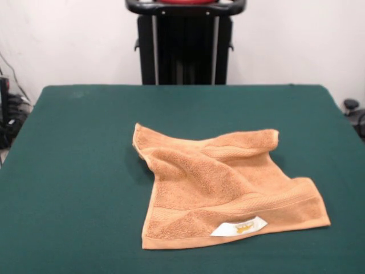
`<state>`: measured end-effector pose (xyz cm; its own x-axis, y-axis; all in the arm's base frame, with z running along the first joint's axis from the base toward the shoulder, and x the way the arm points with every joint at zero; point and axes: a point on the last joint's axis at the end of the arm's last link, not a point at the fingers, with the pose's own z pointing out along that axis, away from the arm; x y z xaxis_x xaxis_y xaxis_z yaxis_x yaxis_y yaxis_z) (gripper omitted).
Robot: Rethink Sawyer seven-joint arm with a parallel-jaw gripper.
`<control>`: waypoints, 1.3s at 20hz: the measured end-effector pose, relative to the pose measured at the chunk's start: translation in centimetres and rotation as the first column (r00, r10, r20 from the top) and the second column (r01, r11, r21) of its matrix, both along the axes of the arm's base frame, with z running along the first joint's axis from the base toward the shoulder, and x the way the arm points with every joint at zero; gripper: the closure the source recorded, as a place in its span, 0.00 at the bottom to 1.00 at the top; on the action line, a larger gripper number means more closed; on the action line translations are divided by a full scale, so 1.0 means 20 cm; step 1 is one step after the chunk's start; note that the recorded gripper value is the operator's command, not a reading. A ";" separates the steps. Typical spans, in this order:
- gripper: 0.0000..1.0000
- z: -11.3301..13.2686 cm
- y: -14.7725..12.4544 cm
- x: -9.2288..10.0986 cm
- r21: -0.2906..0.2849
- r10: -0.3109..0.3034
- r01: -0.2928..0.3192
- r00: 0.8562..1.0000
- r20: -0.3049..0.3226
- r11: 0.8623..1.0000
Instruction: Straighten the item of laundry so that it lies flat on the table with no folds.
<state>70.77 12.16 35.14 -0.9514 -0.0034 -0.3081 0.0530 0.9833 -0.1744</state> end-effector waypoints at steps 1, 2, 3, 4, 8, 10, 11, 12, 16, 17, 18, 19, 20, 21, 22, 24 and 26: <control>0.00 -0.02 0.00 0.00 -0.001 0.000 0.000 1.000 -0.007 1.000; 0.00 -0.04 0.00 0.00 -0.002 0.000 0.000 1.000 -0.013 1.000; 0.00 -0.07 0.00 0.00 -0.004 0.000 -0.001 1.000 -0.022 1.000; 0.00 -0.11 0.00 0.01 -0.007 0.000 -0.001 0.999 -0.034 1.000; 0.00 -0.23 0.00 0.00 -0.015 0.000 -0.001 0.998 -0.069 1.000; 0.00 -0.27 0.00 0.00 -0.017 -0.001 0.000 0.996 -0.084 1.000; 0.00 -0.32 0.00 -0.01 -0.019 -0.002 0.000 0.995 -0.097 1.000; 0.00 -0.34 0.00 -0.02 -0.020 -0.003 0.001 0.995 -0.101 1.000; 0.00 -0.45 -0.01 -0.04 -0.025 -0.004 0.001 0.994 -0.108 1.000; 0.00 -0.47 -0.01 -0.04 -0.027 -0.004 0.001 0.994 -0.108 1.000; 0.00 -0.49 -0.02 -0.05 -0.029 -0.004 0.001 0.994 -0.108 1.000; 0.00 -0.52 -0.02 -0.05 -0.031 -0.005 0.001 0.994 -0.108 1.000; 0.00 -0.55 -0.02 -0.06 -0.034 -0.006 0.002 0.994 -0.114 0.999; 0.00 -0.55 -0.03 -0.06 -0.034 -0.006 0.002 0.993 -0.114 0.999; 0.00 -0.57 -0.03 -0.07 -0.035 -0.008 0.003 0.993 -0.121 0.999; 0.00 -0.58 -0.03 -0.08 -0.035 -0.009 0.005 0.992 -0.126 0.999; 0.00 -0.58 -0.03 -0.08 -0.035 -0.010 0.005 0.992 -0.128 0.999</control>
<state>69.08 11.54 23.48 -0.9830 -0.0048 -0.1837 0.0353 0.9762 -0.2141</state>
